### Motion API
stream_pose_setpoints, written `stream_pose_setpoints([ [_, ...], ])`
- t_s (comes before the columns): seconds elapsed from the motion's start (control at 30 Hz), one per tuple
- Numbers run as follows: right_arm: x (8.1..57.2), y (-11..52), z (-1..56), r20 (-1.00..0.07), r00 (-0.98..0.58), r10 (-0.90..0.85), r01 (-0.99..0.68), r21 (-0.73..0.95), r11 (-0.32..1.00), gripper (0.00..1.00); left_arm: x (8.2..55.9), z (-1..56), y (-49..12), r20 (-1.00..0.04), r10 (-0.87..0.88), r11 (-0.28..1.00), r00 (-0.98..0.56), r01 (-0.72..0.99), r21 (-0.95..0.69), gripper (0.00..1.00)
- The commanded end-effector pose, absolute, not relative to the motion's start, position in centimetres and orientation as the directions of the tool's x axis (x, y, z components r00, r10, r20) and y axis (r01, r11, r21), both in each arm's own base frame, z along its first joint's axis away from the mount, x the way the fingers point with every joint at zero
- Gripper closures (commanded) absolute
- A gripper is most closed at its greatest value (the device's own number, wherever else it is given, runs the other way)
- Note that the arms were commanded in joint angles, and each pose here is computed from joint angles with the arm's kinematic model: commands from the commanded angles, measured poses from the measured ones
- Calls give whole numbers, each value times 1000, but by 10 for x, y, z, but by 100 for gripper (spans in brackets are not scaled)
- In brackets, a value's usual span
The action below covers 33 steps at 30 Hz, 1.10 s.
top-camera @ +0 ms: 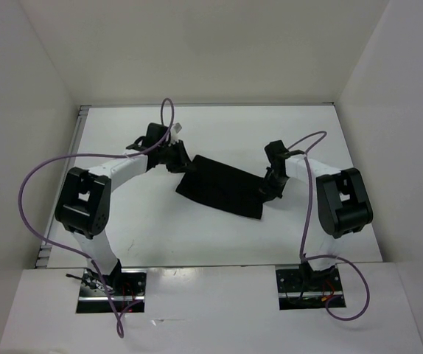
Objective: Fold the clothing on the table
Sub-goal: Fold the skirt
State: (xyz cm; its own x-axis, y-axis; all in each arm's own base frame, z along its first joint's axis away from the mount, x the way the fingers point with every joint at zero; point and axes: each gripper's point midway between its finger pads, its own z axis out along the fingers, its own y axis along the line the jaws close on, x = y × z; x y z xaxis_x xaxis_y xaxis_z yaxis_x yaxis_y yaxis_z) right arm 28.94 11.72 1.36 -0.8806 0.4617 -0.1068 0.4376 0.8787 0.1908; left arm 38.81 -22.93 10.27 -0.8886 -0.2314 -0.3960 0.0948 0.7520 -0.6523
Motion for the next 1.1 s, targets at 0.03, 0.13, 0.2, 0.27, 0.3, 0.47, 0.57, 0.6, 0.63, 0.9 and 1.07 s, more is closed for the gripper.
stream_pose_setpoints([
  [0.03,266,91,25,-136,-865,483,477,70,876,100,383,105,-243,-417,-222,736,-881,129,-664,79],
  [0.13,258,90,28,-136,-859,493,488,73,870,100,383,85,-245,-389,-234,752,-891,88,-654,82],
  [0.2,259,92,31,-136,-853,504,497,88,863,100,381,67,-247,-366,-233,772,-901,57,-633,87],
  [0.27,257,93,34,-131,-854,504,495,98,863,100,381,54,-246,-344,-241,803,-908,13,-596,94],
  [0.3,258,94,36,-136,-848,513,502,106,858,100,384,46,-246,-358,-242,826,-902,2,-563,98],
  [0.47,263,97,52,-156,-839,522,503,143,852,100,378,16,-230,-330,-273,889,-904,-105,-446,100],
  [0.57,259,97,60,-155,-839,522,504,142,852,100,375,5,-226,-333,-260,918,-907,-126,-375,100],
  [0.6,263,98,66,-170,-835,523,500,158,851,100,372,-1,-223,-321,-258,925,-911,-138,-353,100],
  [0.63,264,99,72,-171,-835,523,497,172,850,100,367,-2,-232,-321,-236,928,-917,-115,-353,100],
  [0.9,297,131,128,-215,-831,513,421,360,833,100,338,-12,-262,-253,-204,906,-946,-84,-416,100],
  [1.07,318,176,142,-215,-868,448,324,437,839,100,336,-1,-272,-252,-199,888,-947,-66,-455,100],
])
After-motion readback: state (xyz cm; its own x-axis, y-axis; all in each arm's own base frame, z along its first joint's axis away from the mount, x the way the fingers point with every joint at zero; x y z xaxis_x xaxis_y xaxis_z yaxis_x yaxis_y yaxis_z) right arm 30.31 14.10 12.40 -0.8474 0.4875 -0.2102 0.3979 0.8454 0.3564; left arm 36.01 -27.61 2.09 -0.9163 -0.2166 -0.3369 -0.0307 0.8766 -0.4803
